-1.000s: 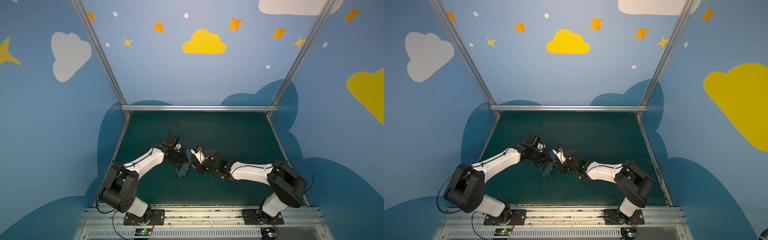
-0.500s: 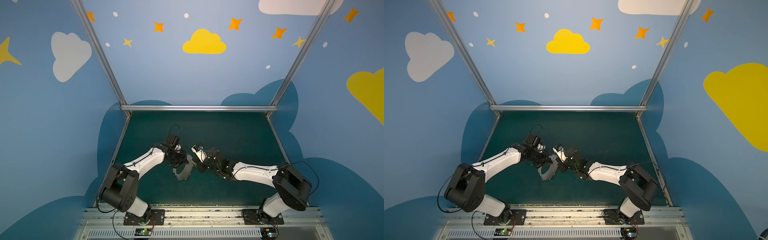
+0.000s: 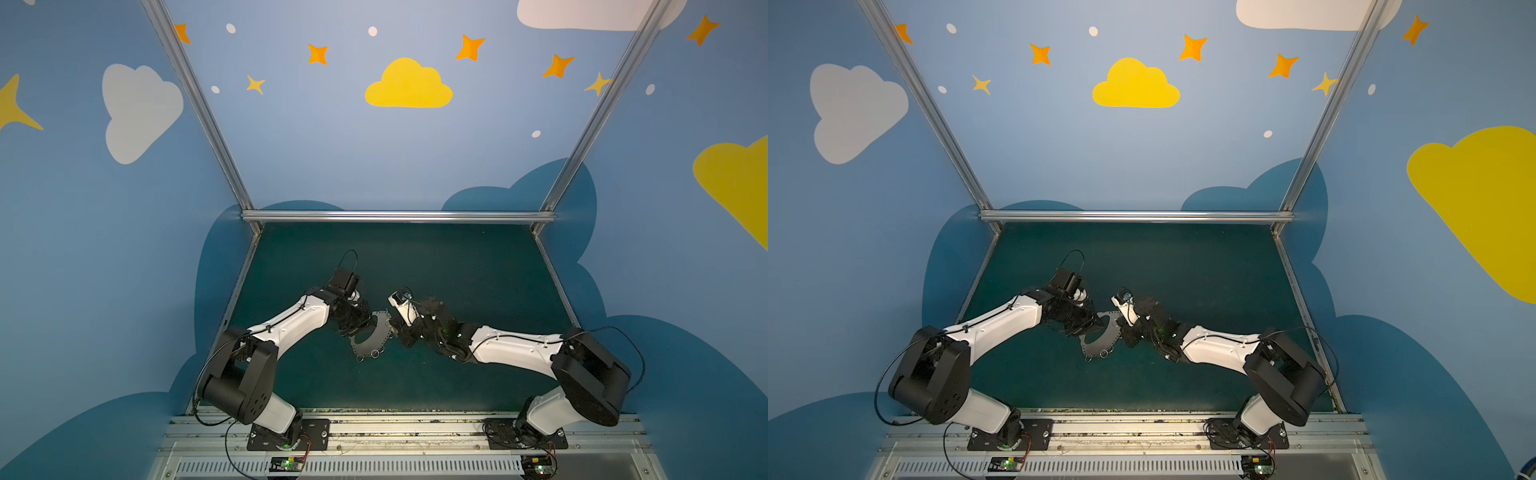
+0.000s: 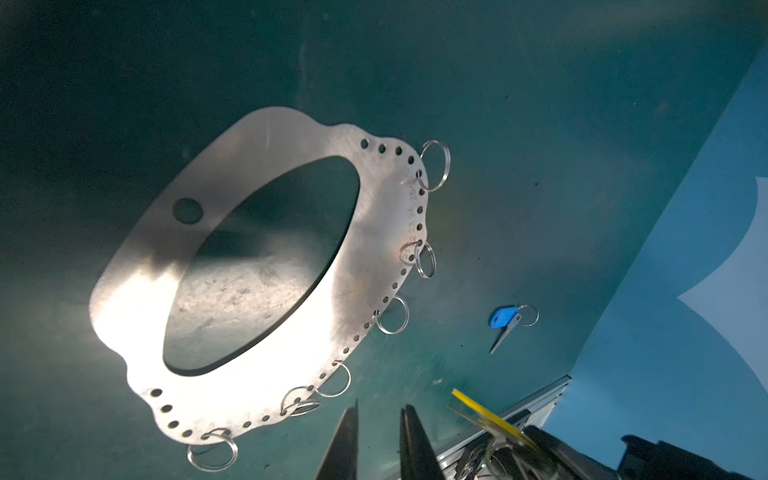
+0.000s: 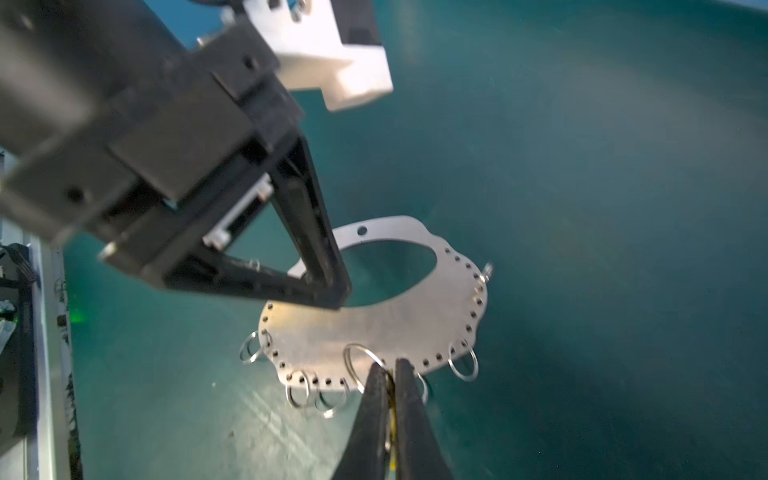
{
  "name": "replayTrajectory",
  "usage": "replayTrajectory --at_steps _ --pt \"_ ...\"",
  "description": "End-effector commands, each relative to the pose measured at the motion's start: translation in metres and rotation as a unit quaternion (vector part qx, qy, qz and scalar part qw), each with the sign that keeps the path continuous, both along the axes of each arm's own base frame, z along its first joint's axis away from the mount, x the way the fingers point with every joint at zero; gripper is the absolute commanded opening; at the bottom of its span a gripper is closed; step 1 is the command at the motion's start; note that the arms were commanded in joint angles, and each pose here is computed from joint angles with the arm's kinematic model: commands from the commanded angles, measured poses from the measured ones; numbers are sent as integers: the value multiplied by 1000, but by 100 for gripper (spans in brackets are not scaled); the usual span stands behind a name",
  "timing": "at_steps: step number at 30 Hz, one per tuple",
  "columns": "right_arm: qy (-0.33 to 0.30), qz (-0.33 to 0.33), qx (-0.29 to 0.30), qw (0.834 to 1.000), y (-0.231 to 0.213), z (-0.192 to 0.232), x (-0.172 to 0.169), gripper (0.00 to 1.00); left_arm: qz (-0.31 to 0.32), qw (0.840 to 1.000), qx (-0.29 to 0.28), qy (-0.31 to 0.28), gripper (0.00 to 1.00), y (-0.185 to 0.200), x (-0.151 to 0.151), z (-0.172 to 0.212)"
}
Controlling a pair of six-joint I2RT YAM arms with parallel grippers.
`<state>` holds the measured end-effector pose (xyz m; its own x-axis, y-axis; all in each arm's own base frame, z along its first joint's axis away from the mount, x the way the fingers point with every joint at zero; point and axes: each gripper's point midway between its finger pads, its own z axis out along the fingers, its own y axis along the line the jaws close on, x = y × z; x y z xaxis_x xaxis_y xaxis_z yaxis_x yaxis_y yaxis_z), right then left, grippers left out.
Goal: Put the keys on the keyring
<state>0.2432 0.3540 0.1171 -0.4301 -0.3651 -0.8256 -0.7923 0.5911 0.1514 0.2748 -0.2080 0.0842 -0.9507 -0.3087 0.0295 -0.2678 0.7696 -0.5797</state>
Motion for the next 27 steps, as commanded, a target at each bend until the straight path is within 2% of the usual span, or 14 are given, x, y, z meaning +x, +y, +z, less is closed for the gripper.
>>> replayTrajectory --at_steps 1,7,12,17,20,27 --pt "26 6 29 999 -10 12 -9 0 -11 998 -41 -52 22 -12 4 23" --pt "85 14 91 992 -23 38 -13 0 -36 979 -113 -166 20 -26 6 78" --pt "133 17 165 977 -34 64 -4 0 -40 961 -147 -232 29 -30 9 117" --pt "167 56 231 957 -37 92 -3 0 -72 944 -184 -264 30 -46 7 147" --pt "187 76 255 946 -37 102 -6 0 -99 941 -183 -269 30 -57 2 155" --pt "207 100 283 931 -36 113 -11 0 -127 933 -198 -274 41 -77 -6 164"
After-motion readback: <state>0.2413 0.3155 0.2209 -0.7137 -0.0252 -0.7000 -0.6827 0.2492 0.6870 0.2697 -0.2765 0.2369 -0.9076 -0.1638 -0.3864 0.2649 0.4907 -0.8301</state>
